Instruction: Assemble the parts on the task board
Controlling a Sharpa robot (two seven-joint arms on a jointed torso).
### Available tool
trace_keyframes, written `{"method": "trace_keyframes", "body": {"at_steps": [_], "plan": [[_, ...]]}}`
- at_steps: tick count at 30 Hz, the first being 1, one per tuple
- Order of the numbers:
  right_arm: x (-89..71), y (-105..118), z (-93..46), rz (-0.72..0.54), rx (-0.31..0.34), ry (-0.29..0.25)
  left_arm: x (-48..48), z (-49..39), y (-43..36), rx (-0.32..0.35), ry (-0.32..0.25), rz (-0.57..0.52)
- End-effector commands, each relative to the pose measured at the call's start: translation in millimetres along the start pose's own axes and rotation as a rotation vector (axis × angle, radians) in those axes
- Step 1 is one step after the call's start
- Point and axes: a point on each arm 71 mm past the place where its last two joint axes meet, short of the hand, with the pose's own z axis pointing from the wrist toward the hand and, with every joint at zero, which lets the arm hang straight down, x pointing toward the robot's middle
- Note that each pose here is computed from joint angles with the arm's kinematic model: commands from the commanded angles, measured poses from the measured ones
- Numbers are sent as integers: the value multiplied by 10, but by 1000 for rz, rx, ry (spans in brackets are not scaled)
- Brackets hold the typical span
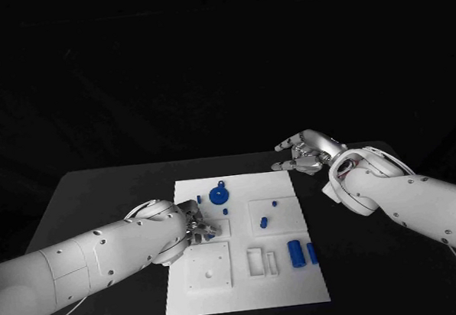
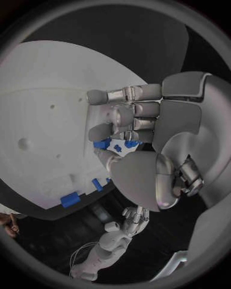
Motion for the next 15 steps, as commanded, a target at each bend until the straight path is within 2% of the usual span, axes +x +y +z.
{"method": "trace_keyframes", "body": {"at_steps": [1, 15], "plan": [[12, 9, 2, 2, -9, 11, 26, -1, -24, 11, 28, 7], [27, 10, 7, 5, -9, 11, -16, 16, 18, 2, 2, -7]]}}
